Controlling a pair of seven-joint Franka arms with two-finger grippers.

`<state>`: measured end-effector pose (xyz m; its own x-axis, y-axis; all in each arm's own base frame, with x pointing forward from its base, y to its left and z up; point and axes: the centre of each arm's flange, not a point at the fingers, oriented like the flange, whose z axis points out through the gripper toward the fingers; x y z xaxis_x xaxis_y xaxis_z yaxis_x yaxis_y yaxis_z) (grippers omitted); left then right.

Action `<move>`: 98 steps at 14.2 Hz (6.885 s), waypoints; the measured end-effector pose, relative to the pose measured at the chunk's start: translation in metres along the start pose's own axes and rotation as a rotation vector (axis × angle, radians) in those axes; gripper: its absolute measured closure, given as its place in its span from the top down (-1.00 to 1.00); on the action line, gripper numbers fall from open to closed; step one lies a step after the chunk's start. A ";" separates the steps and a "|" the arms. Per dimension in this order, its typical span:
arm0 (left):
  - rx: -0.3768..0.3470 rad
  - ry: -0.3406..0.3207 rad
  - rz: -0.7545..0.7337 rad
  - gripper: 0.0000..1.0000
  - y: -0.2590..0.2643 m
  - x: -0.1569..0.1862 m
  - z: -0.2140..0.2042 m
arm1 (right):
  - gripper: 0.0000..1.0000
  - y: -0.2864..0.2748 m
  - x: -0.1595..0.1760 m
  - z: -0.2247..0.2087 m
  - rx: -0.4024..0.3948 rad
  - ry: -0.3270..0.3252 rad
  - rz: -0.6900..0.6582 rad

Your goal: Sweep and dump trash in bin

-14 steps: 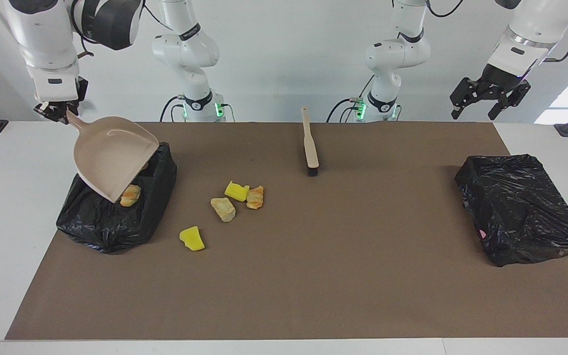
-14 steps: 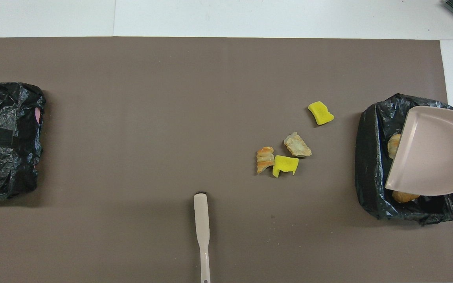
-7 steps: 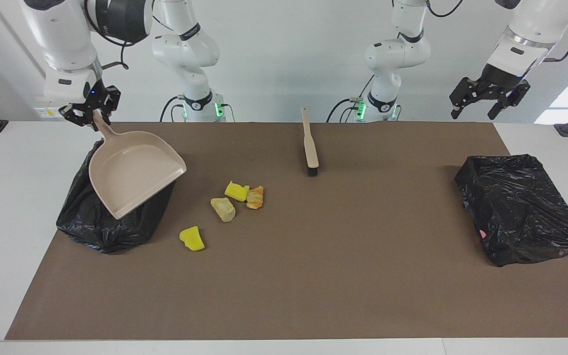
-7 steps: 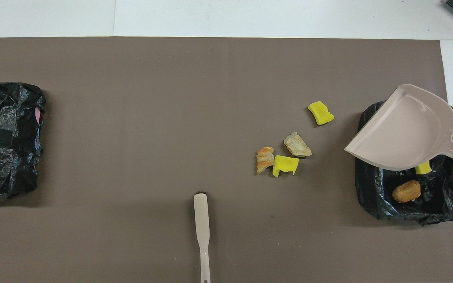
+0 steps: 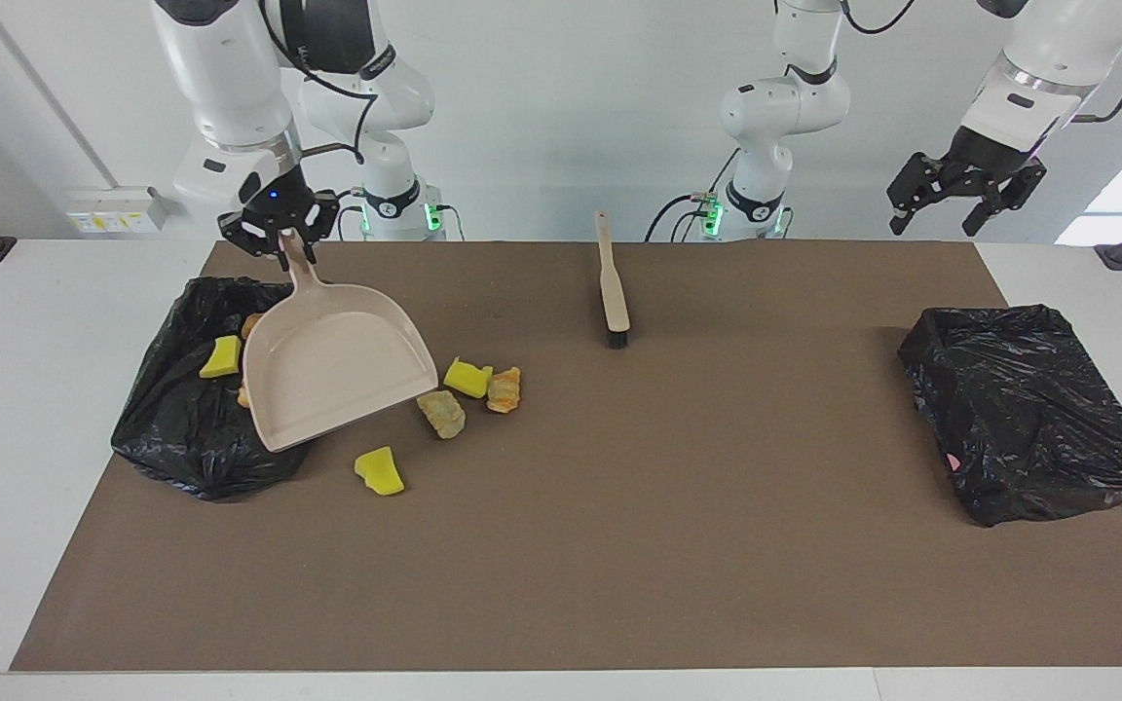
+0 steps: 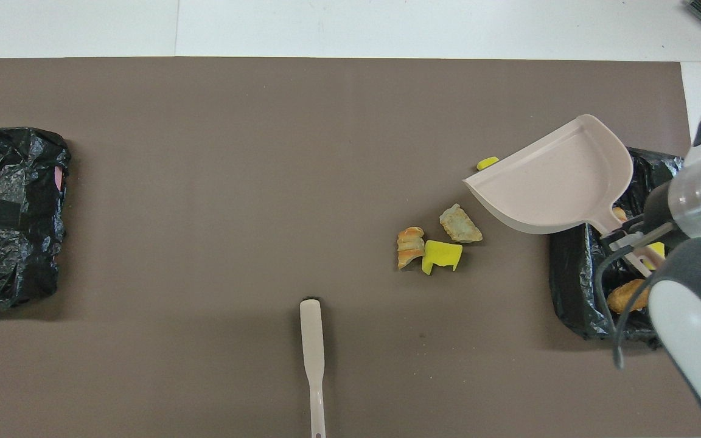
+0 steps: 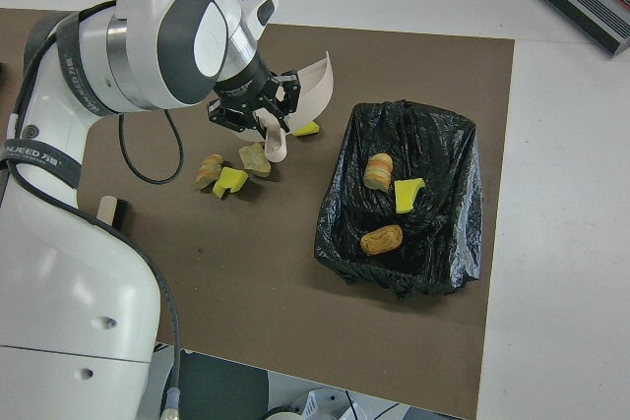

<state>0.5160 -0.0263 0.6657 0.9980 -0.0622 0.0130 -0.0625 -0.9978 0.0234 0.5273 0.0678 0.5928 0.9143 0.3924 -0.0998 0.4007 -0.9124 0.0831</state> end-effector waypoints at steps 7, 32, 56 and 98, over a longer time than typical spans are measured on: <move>0.000 -0.001 0.002 1.00 0.001 0.000 0.000 | -0.37 -0.113 0.063 0.023 0.101 0.086 0.247; 0.001 -0.011 0.000 1.00 0.001 -0.004 -0.001 | 0.25 -0.363 0.206 0.157 0.111 0.266 0.475; -0.038 0.067 0.000 1.00 0.101 0.037 0.050 | 1.00 -0.432 -0.026 0.156 0.158 0.100 0.515; -0.026 -0.051 -0.056 -0.37 0.338 0.028 0.316 | -0.48 -0.178 -0.053 0.117 0.089 -0.146 0.326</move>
<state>0.5262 -0.3732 0.3581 0.9992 -0.0084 -0.0395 -0.0065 -0.9988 0.0490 0.4008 0.1960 0.4674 0.9727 0.0643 -0.2232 0.0767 -0.9959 0.0474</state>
